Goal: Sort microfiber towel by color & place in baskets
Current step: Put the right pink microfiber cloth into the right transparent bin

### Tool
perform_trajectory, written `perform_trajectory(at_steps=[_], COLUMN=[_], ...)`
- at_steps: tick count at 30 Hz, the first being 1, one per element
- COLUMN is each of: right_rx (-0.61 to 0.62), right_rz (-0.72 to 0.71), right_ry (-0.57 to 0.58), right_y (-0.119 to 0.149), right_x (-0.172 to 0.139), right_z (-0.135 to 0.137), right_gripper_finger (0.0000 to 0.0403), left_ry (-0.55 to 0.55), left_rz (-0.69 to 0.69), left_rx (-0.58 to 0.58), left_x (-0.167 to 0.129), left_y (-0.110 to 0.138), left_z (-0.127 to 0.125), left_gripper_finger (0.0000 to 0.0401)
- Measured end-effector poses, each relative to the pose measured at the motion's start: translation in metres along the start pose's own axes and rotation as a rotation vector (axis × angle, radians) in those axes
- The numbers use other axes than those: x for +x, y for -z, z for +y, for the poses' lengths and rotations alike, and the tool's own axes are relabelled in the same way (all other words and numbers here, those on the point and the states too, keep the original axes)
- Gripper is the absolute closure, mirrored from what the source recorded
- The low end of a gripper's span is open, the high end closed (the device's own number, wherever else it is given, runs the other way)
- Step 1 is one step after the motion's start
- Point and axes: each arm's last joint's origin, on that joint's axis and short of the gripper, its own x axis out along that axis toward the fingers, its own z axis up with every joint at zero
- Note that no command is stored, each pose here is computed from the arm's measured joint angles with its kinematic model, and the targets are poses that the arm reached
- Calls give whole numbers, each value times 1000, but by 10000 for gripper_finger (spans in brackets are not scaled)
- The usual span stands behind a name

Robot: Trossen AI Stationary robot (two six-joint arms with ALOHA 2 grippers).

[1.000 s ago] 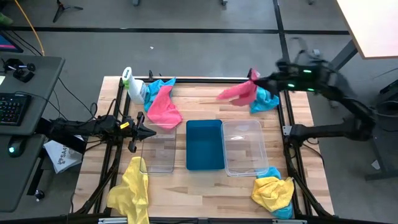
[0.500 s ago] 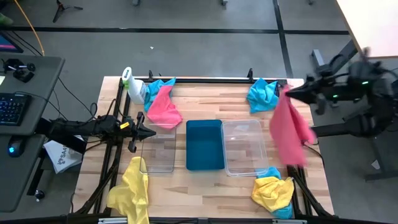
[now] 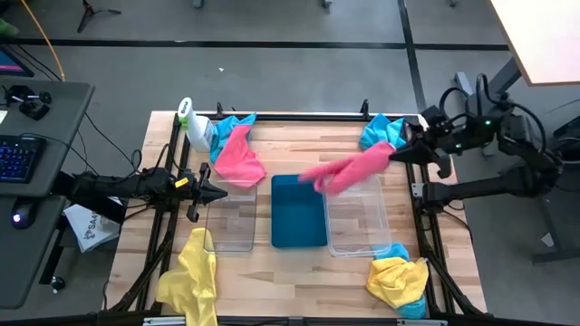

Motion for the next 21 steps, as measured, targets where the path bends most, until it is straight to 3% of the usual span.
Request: perform_trajectory(at_steps=[6,12,18,21], right_rx=[74,118,185,240], right_rz=[55,132,249,373], right_ry=[88,162,118,109], right_y=[8,18,32,49], right_x=[-4,26,57,71], right_z=[-5,-24,-41,-47], right_gripper_finger=[403,403,403,403], left_ry=[0,0,0,0], left_rz=[0,-1,0,0], left_rx=[0,0,0,0], left_x=[0,0,0,0], left_y=[0,0,0,0], left_z=[0,0,0,0], left_gripper_finger=[400,400,400,400])
